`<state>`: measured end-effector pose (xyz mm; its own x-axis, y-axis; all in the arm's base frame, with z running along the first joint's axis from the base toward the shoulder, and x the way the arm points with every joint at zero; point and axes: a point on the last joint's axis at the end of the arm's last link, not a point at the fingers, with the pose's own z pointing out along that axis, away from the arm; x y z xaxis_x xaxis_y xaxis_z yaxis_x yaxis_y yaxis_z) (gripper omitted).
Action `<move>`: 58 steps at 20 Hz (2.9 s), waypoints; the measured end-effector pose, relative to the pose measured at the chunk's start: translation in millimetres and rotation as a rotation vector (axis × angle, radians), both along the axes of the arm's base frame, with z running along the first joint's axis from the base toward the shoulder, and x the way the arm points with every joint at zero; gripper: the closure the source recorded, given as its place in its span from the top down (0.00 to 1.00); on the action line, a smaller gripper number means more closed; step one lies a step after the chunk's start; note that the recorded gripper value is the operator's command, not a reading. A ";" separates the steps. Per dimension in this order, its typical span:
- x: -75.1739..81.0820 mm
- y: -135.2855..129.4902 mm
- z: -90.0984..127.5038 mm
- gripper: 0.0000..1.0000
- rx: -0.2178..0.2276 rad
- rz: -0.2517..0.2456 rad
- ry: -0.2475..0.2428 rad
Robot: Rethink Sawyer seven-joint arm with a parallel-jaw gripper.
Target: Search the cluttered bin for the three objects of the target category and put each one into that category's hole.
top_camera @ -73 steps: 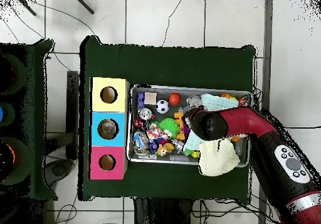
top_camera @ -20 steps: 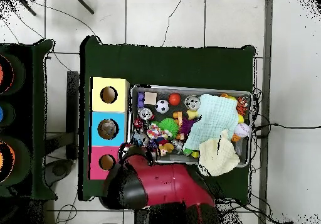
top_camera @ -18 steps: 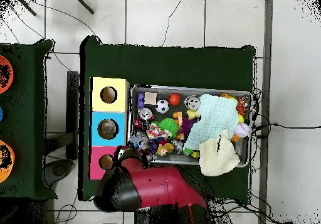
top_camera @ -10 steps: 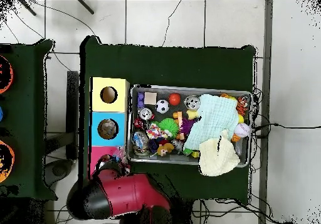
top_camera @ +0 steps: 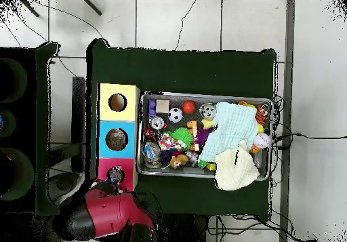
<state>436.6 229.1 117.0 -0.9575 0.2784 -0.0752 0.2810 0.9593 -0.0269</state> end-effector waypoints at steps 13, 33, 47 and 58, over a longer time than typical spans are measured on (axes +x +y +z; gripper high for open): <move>10.0 -0.8 2.9 0.00 0.002 -0.071 0.024; 88.6 -26.9 16.0 0.00 0.020 -0.147 -0.074; 121.2 -35.3 3.8 0.00 0.031 -0.165 -0.091; 128.8 -12.9 -5.7 0.00 0.036 -0.126 -0.097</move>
